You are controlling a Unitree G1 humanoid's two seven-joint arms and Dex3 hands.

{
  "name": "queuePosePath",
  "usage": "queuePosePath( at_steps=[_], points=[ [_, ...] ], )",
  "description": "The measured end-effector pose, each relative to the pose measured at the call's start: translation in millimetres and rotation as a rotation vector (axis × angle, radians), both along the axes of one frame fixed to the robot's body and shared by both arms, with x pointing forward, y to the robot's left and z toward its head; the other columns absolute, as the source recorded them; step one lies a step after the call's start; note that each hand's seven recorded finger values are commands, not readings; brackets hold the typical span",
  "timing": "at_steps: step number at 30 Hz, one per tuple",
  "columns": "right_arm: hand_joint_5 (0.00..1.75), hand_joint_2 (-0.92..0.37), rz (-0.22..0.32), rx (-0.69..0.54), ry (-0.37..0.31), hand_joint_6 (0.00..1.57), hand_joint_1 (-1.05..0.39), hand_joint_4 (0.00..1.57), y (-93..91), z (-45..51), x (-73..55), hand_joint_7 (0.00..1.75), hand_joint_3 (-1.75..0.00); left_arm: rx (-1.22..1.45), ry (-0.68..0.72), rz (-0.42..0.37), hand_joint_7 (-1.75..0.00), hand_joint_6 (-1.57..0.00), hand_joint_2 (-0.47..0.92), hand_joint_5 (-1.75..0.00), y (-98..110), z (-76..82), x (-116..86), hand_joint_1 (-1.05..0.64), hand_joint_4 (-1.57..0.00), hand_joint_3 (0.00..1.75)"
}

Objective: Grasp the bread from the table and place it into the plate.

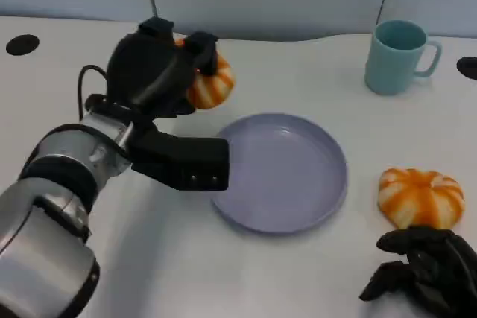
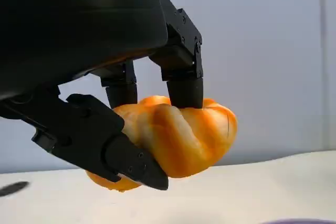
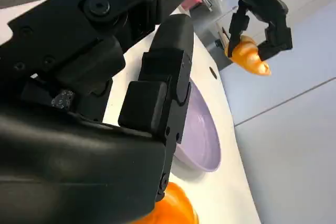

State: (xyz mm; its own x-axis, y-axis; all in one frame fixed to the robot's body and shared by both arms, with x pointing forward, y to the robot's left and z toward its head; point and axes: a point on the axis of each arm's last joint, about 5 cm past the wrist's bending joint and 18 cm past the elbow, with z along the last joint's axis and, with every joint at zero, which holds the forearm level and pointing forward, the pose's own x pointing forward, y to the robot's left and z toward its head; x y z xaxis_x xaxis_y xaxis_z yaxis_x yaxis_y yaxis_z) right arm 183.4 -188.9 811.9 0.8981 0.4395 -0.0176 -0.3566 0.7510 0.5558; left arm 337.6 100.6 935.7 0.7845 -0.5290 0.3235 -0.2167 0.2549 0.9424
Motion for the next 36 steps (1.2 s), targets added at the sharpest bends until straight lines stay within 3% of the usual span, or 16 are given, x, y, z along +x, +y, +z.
queuePosePath(
  at_steps=[3, 4, 5, 6, 7, 8, 9, 11, 15, 23, 25, 27, 28, 30, 31, 36],
  points=[
    [0.38, -0.71, 0.004, -0.009, -0.005, 1.52, -0.99, 1.57, 0.8, 0.3, 0.4, 0.01, 0.0, -0.005, 0.006, -0.044, -1.75, -0.65, 0.7, -1.75, -11, -0.6, -2, -0.23, -0.9, 0.73],
    [0.38, -0.71, 0.005, -0.008, -0.005, 1.52, -0.99, 1.57, 1.3, 0.3, 0.4, 0.01, 0.0, -0.009, 0.005, -0.055, -1.62, -0.65, 0.69, -1.75, -15, 0.0, -2, -0.24, -0.91, 0.7],
    [0.38, -0.7, 0.006, -0.007, -0.005, 1.51, -0.97, 1.57, 1.6, 0.2, 0.4, 0.0, 0.0, -0.013, 0.003, -0.064, -1.23, -0.77, 0.7, -1.75, -18, 0.9, -3, -0.24, -0.9, 0.57],
    [0.38, -0.7, 0.007, -0.006, -0.006, 1.51, -0.97, 1.57, 2.1, 0.3, 0.5, 0.0, 0.0, -0.017, 0.0, -0.075, -1.07, -0.84, 0.71, -1.75, -21, 1.8, -3, -0.23, -0.9, 0.5],
    [0.38, -0.7, 0.009, -0.004, -0.006, 1.51, -0.97, 1.57, 2.9, 0.4, 0.6, 0.0, 0.0, -0.018, -0.002, -0.084, -1.14, -0.83, 0.72, -1.75, -23, 2.4, -3, -0.22, -0.89, 0.46],
    [0.38, -0.7, 0.012, -0.002, -0.007, 1.51, -0.96, 1.56, 3.7, 0.6, 0.8, 0.0, 0.0, -0.015, -0.003, -0.093, -1.48, -0.74, 0.75, -1.75, -25, 2.5, -3, -0.21, -0.89, 0.47],
    [0.38, -0.7, 0.015, -0.001, -0.008, 1.51, -0.96, 1.56, 4.3, 0.9, 1.0, 0.0, 0.0, -0.012, -0.003, -0.1, -1.61, -0.71, 0.77, -1.75, -27, 2.1, -4, -0.21, -0.89, 0.49],
    [0.37, -0.7, 0.019, -0.002, -0.012, 1.51, -0.95, 1.56, 5.1, 1.7, 1.0, 0.0, 0.0, -0.011, 0.001, -0.119, -1.72, -0.72, 0.69, -1.75, -32, 1.1, -6, -0.21, -0.9, 0.75],
    [0.37, -0.69, 0.029, 0.001, -0.009, 1.5, -0.92, 1.56, 7.3, 2.0, 0.3, 0.0, 0.0, -0.005, 0.035, -0.169, -1.73, -0.72, 0.65, -1.75, -40, 0.0, -9, -0.23, -0.9, 0.9],
    [0.36, -0.69, 0.037, 0.01, 0.002, 1.5, -0.95, 1.57, 9.8, 1.6, -1.4, 0.01, 0.0, 0.025, 0.067, -0.232, -1.73, -0.69, 0.66, -1.75, -49, -2.7, -13, -0.26, -0.93, 0.82],
    [0.35, -0.69, 0.034, 0.008, -0.003, 1.51, -0.95, 1.57, 10.6, 2.8, -0.7, 0.01, 0.0, 0.041, 0.068, -0.247, -1.63, -0.7, 0.69, -1.75, -51, -3.9, -14, -0.27, -0.92, 0.73],
    [0.35, -0.67, 0.032, 0.009, -0.005, 1.51, -0.96, 1.57, 11.6, 3.6, -0.4, 0.01, 0.0, 0.055, 0.071, -0.258, -1.31, -0.75, 0.74, -1.75, -53, -5.1, -16, -0.32, -0.9, 0.48],
    [0.35, -0.67, 0.03, 0.009, -0.004, 1.51, -0.96, 1.57, 12.1, 4.1, -0.4, 0.01, 0.0, 0.06, 0.074, -0.261, -1.26, -0.76, 0.75, -1.75, -53, -5.7, -16, -0.32, -0.9, 0.43],
    [0.35, -0.68, 0.026, 0.011, 0.0, 1.51, -0.96, 1.57, 12.9, 4.2, -1.0, 0.01, 0.0, 0.067, 0.077, -0.267, -1.36, -0.77, 0.83, -1.75, -54, -6.7, -17, -0.34, -0.9, 0.35],
    [0.35, -0.68, 0.025, 0.011, 0.001, 1.51, -0.96, 1.57, 13.2, 4.1, -1.4, 0.01, -0.01, 0.07, 0.078, -0.273, -1.59, -0.73, 0.87, -1.75, -54, -7.0, -17, -0.33, -0.91, 0.35],
    [0.35, -0.69, 0.027, 0.011, -0.004, 1.51, -0.96, 1.57, 14.5, 4.8, -1.5, 0.0, -0.01, 0.129, 0.132, -0.292, -1.57, -0.72, 0.92, -1.75, -56, -10.4, -19, -0.35, -0.9, 0.33]
  ],
)
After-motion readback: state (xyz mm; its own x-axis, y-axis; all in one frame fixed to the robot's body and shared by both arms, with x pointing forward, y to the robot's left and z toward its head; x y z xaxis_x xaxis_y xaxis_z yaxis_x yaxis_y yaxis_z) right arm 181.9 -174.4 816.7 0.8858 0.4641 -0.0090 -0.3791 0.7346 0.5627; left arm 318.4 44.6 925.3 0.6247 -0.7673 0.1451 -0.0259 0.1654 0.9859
